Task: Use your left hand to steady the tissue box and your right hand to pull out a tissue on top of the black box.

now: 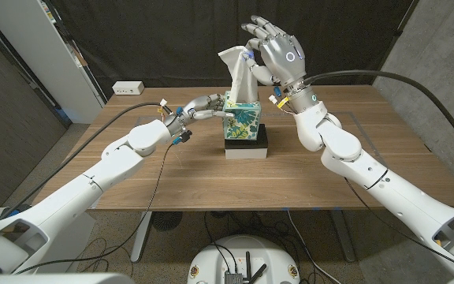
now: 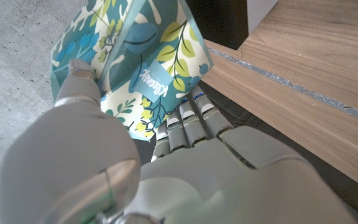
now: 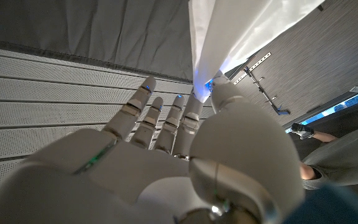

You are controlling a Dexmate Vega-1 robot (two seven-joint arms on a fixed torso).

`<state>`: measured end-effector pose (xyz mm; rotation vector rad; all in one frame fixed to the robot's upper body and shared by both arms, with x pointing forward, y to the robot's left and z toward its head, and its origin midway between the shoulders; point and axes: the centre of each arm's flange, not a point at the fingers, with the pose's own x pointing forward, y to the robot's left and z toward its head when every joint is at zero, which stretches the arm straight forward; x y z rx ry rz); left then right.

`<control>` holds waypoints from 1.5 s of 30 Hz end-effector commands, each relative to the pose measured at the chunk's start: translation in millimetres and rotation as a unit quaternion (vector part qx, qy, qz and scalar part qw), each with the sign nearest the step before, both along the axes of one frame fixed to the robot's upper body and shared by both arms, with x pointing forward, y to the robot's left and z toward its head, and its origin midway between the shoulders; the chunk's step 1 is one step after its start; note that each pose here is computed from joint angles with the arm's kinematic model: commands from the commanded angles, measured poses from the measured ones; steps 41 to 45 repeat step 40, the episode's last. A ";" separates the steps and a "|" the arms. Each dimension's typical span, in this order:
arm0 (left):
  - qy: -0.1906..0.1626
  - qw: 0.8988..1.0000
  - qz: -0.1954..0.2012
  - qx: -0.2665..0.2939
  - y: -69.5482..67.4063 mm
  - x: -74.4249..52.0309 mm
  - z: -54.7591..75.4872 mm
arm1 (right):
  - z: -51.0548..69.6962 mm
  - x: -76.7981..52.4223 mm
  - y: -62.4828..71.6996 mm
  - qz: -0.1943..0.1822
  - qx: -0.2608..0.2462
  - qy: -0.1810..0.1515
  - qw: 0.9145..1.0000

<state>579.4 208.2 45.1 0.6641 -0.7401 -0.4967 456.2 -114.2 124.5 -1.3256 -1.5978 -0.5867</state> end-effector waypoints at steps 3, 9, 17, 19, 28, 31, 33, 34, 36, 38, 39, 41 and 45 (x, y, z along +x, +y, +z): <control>-0.002 1.000 -0.005 0.001 0.4 0.6 2.8 | 9.9 -3.4 -1.9 0.000 0.019 -0.027 0.999; -0.001 1.000 -0.007 0.003 0.0 -1.2 1.8 | 13.0 -5.0 -2.9 0.002 0.028 -0.035 0.999; -0.004 1.000 -0.007 0.003 2.3 -5.0 1.0 | 16.9 -6.4 -4.1 0.005 0.043 -0.050 0.998; -0.004 1.000 -0.007 0.003 2.7 -5.1 0.9 | 17.6 -6.7 -4.4 0.005 0.045 -0.052 0.998; -0.003 1.000 -0.012 0.007 1.3 -2.1 4.1 | 23.0 -6.4 -8.2 0.002 0.062 -0.073 0.995; -0.003 1.000 -0.013 0.008 0.7 0.3 6.4 | 26.4 -5.8 -10.9 0.001 0.069 -0.077 0.995; -0.003 1.000 -0.015 0.009 0.7 2.2 7.7 | 28.1 -5.7 -12.2 -0.001 0.076 -0.084 0.994; -0.003 1.000 -0.016 0.010 0.7 3.3 8.4 | 28.7 -5.7 -12.6 -0.002 0.079 -0.087 0.993; -0.001 1.000 -0.020 0.012 0.6 6.0 9.7 | 29.8 -6.1 -13.4 -0.003 0.085 -0.092 0.992; -0.001 1.000 -0.021 0.016 0.6 8.0 11.4 | 30.1 -6.6 -14.3 -0.004 0.090 -0.096 0.991; -0.002 1.000 -0.021 0.016 0.9 8.8 12.5 | 30.1 -6.5 -14.8 -0.004 0.092 -0.098 0.991; -0.003 1.000 -0.021 0.015 1.2 9.4 13.3 | 29.7 -6.0 -15.3 -0.004 0.094 -0.099 0.991; -0.003 1.000 -0.021 0.015 1.2 9.4 13.3 | 29.7 -6.0 -15.3 -0.004 0.094 -0.099 0.991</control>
